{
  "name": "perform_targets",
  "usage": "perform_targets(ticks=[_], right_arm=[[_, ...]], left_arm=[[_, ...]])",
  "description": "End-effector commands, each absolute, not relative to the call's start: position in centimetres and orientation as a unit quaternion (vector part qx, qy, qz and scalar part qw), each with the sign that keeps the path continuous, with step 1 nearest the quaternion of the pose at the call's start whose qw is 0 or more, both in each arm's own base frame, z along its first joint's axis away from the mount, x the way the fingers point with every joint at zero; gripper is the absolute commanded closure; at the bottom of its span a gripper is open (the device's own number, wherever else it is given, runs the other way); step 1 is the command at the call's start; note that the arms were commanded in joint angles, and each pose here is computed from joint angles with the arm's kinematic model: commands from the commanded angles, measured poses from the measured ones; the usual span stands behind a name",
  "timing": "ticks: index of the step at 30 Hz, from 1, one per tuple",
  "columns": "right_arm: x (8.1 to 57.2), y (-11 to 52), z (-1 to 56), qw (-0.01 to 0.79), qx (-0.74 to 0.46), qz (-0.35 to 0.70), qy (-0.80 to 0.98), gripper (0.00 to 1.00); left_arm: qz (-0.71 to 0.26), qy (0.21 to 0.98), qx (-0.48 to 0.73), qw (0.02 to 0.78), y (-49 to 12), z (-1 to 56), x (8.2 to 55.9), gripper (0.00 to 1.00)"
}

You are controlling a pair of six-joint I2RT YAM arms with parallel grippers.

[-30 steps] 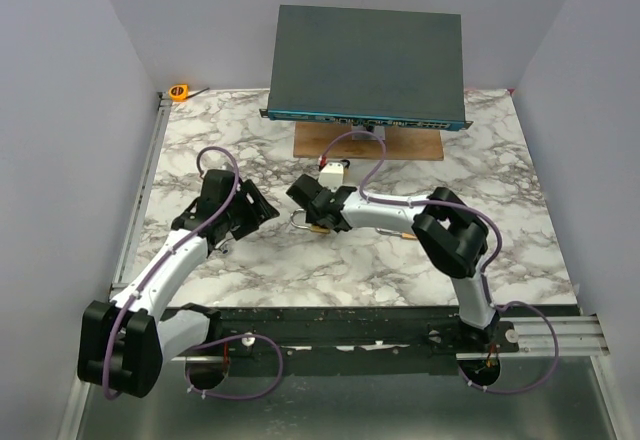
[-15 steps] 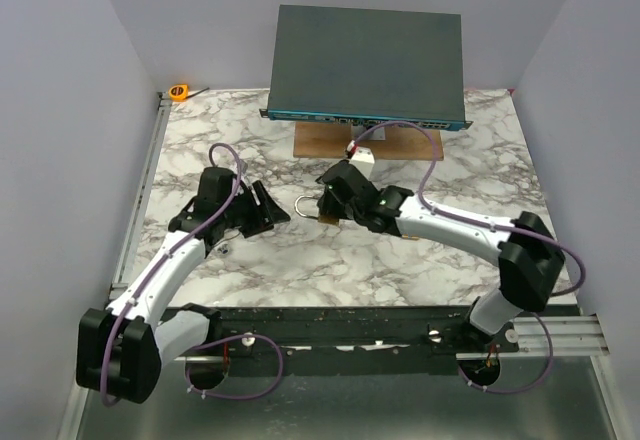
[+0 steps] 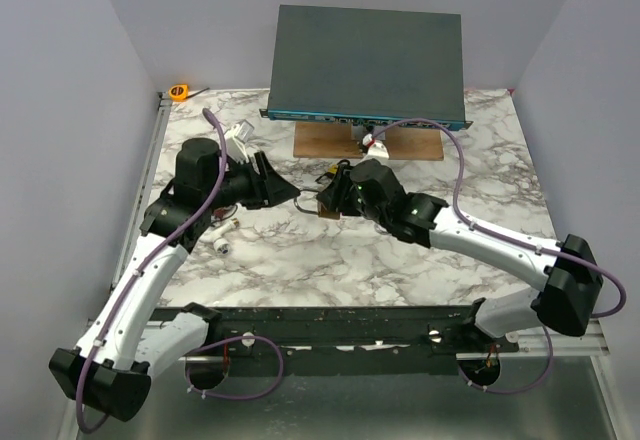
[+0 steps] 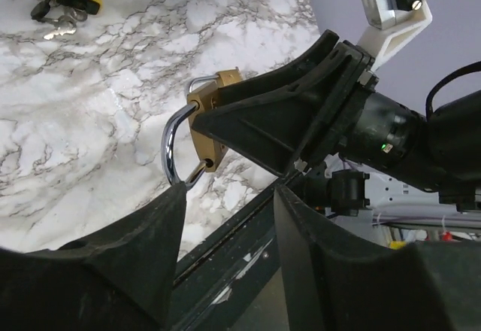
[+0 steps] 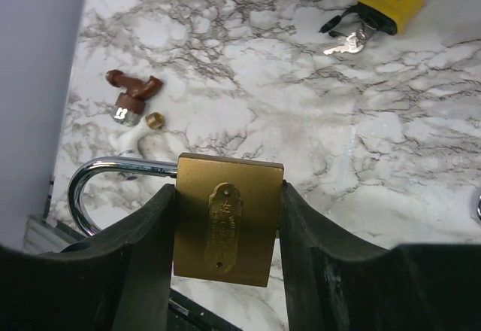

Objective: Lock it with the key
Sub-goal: Pick up the lock from the center of the board, then lock the lock.

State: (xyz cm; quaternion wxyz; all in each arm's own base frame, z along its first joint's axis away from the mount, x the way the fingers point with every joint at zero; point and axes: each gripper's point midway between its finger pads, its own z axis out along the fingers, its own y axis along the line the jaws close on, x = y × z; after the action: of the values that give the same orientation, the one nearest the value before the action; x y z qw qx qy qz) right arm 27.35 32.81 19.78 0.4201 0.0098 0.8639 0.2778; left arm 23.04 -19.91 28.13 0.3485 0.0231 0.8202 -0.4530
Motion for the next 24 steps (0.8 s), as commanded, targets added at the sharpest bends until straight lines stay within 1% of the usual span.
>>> perform_targets(ticks=[1,8,12,16,24], right_arm=[[27.3,34.1,26.5,0.465,0.013,0.374,0.802,0.99],[25.5,33.9,29.9,0.477,0.018,0.456,0.751,0.99],[25.1,34.1,29.2,0.473,0.018,0.475,0.742,0.99],[24.7,34.6,28.5,0.468,0.020,0.505,0.725,0.99],[24.5,35.4,28.5,0.462,0.031,0.541,0.702,0.99]], left_arm=[[-0.369,0.864,0.029,0.340,-18.7,26.7,23.0,0.53],[-0.326,0.877,0.031,0.351,-18.5,27.9,22.7,0.55],[-0.324,0.877,0.044,0.353,-19.0,28.9,22.3,0.55],[-0.311,0.884,0.051,0.345,-19.2,28.7,22.0,0.55],[-0.240,0.909,0.060,0.337,-17.9,26.5,21.9,0.58]])
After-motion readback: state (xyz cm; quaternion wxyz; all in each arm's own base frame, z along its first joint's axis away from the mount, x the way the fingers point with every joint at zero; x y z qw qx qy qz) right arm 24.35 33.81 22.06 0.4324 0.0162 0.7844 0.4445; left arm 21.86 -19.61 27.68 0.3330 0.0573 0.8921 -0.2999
